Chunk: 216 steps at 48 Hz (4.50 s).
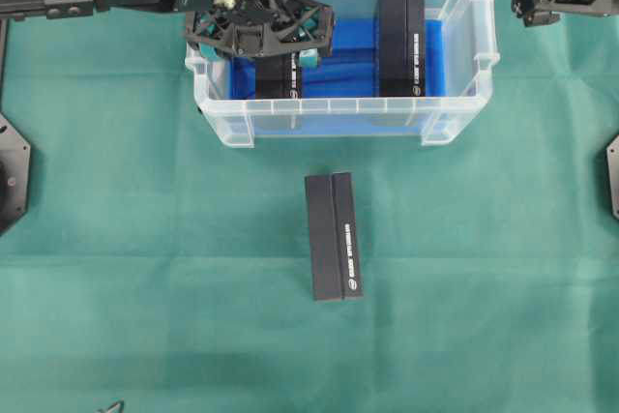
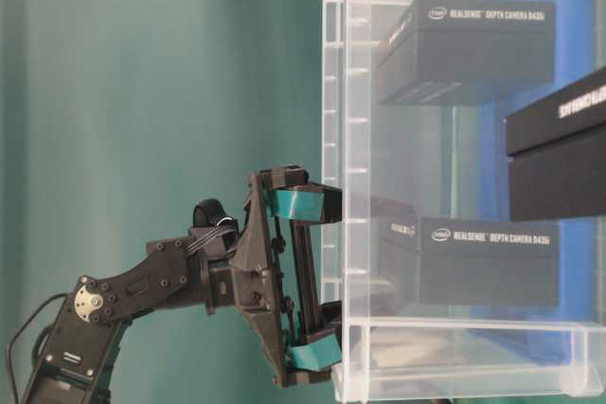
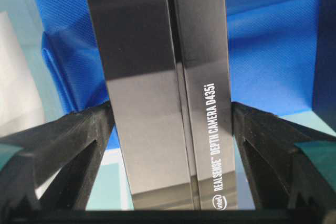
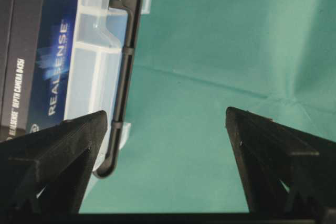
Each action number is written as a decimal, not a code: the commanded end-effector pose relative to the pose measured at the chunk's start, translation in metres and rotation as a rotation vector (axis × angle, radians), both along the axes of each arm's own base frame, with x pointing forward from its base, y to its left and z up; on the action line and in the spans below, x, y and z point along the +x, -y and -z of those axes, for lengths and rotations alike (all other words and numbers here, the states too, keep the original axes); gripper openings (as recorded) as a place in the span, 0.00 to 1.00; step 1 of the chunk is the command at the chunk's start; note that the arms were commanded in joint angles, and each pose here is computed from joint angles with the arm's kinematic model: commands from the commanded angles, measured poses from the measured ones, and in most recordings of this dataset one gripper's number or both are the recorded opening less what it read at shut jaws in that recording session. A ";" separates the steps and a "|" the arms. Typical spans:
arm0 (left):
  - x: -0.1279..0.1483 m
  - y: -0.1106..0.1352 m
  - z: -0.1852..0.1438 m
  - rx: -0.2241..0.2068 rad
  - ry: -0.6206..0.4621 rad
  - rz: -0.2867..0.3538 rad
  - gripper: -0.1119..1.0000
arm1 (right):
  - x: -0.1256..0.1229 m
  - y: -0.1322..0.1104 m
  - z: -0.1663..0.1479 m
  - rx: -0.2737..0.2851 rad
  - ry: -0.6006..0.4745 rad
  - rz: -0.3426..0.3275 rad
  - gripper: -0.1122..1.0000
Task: Take out the box from the case.
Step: 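Lower the left gripper and close it on the left black box, then lift the black box up out of the case with the left gripper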
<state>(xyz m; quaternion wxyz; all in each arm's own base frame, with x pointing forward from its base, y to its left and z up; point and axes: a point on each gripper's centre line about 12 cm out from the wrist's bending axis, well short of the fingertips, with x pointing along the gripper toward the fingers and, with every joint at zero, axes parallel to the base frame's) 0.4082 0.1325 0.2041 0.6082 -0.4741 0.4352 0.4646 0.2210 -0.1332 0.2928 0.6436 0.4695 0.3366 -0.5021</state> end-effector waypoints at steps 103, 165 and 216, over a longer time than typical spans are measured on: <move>-0.003 -0.011 -0.132 0.036 0.149 -0.068 0.65 | 0.001 0.001 -0.008 -0.020 0.034 -0.004 0.93; -0.020 -0.010 -0.194 0.044 0.148 -0.068 0.65 | 0.002 -0.001 -0.008 -0.016 0.037 -0.007 0.93; -0.019 -0.001 -0.193 0.036 0.140 -0.056 0.65 | 0.002 -0.001 -0.008 -0.016 0.035 -0.008 0.93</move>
